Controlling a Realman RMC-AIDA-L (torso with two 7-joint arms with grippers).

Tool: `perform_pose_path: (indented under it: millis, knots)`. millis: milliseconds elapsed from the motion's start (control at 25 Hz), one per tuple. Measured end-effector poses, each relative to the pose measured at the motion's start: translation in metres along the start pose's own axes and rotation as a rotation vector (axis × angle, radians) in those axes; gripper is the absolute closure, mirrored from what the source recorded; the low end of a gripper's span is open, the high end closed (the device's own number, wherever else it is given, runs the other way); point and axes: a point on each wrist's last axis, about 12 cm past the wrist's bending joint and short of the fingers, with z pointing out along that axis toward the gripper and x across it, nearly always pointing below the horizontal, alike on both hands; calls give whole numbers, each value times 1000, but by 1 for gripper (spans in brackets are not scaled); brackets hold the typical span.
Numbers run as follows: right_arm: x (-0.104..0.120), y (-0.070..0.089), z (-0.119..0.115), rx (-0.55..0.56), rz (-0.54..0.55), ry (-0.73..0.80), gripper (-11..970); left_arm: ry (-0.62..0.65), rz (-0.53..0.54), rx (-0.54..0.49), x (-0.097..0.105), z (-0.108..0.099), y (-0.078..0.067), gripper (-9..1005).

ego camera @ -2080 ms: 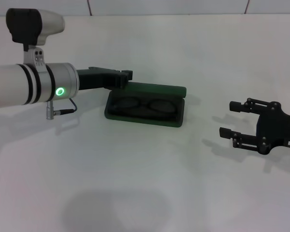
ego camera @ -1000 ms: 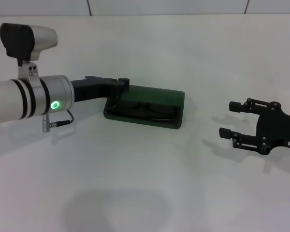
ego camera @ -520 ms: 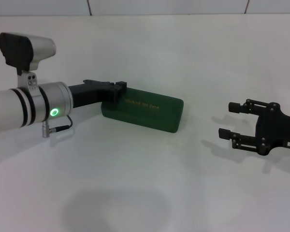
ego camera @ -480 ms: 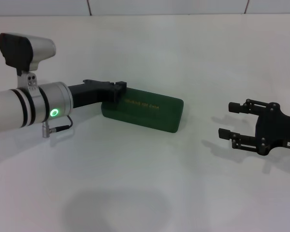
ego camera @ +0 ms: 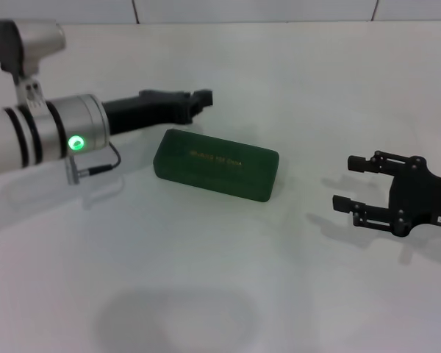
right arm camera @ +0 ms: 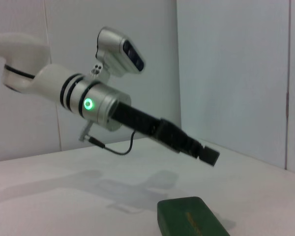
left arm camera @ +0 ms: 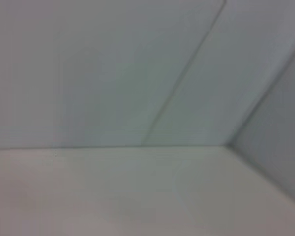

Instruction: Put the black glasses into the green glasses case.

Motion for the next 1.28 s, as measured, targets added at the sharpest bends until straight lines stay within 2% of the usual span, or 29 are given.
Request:
perform_pose_path:
  millis: [120, 320, 400, 640, 840, 1040, 1280]
  knots:
    - [-1, 0, 0, -1, 2, -6, 267, -50, -1, 48, -10, -8, 2, 854]
    - [-3, -2, -2, 14, 13, -27, 267, -162, 135, 66, -12, -22, 3, 853]
    - [-4, -3, -3, 20, 17, -38, 267, -204, 185, 63, -9, -27, 3, 852]
    - [-7, -4, -5, 42, 23, -70, 267, -302, 343, 49, 9, -39, 4, 748]
    - [-12, -9, -7, 85, 28, -124, 267, -347, 401, 56, 20, -48, 2, 661]
    - [-18, -8, -11, 58, 7, -152, 267, -304, 503, 90, 35, -63, 1, 470]
    - [-17, 4, -24, -51, -44, -152, 267, -237, 561, 164, 57, -87, -3, 193]
